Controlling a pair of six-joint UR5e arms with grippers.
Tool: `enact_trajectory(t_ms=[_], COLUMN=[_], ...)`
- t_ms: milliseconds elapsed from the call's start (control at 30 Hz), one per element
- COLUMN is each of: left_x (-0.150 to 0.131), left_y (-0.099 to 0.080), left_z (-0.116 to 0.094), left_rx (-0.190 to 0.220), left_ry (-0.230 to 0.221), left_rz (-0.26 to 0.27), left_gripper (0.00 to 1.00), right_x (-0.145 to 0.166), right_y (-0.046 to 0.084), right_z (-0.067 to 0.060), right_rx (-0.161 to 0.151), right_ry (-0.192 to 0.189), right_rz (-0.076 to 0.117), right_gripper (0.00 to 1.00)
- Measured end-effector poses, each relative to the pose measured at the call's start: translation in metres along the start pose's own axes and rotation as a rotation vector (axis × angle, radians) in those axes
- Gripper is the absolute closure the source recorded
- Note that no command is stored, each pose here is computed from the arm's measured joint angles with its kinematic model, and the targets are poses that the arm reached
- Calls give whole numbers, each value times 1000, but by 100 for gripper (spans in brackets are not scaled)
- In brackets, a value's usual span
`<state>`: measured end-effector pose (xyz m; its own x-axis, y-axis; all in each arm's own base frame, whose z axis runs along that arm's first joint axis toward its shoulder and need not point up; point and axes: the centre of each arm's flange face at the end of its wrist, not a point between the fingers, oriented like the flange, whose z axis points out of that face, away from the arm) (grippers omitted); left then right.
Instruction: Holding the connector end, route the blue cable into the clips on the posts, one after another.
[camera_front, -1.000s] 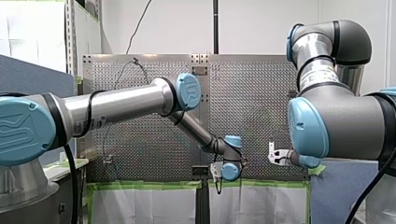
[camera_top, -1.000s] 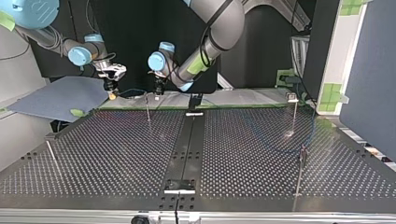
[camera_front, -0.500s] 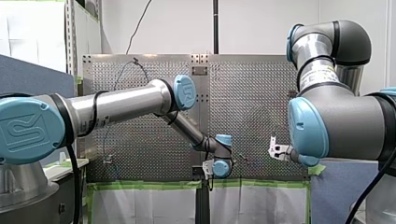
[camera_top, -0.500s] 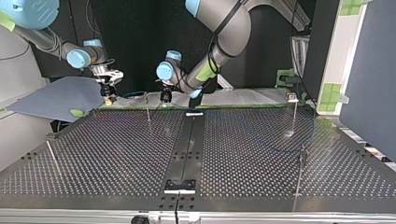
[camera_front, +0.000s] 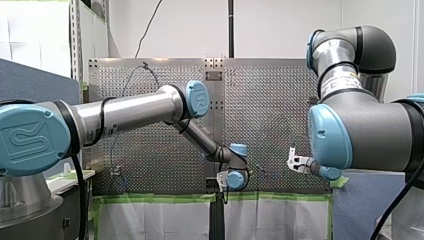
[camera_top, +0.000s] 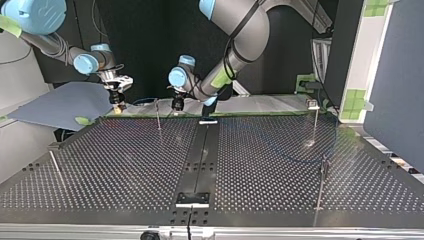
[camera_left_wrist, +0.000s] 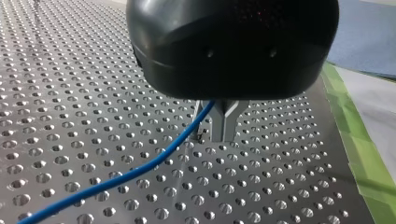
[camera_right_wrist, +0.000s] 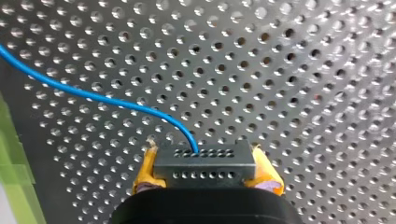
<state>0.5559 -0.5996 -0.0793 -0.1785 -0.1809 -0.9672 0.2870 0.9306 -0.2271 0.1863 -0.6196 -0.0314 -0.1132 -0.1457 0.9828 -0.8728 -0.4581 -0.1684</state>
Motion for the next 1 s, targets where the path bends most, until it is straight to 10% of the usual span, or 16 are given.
enact_trajectory(t_ms=[233, 433, 1000], left_x=[1, 4, 27], left_y=[-3, 1, -43], left_z=[-1, -5, -57], left_rx=[31, 6, 46], left_ry=[14, 45, 188], left_rz=[8, 69, 212], left_gripper=[19, 0, 0], right_x=[-5, -6, -7], right_y=[-1, -1, -2], right_z=[0, 0, 0], right_rx=[5, 6, 5], right_ry=[-10, -13, -15], right_rz=[0, 1, 3], right_gripper=[100, 100, 100])
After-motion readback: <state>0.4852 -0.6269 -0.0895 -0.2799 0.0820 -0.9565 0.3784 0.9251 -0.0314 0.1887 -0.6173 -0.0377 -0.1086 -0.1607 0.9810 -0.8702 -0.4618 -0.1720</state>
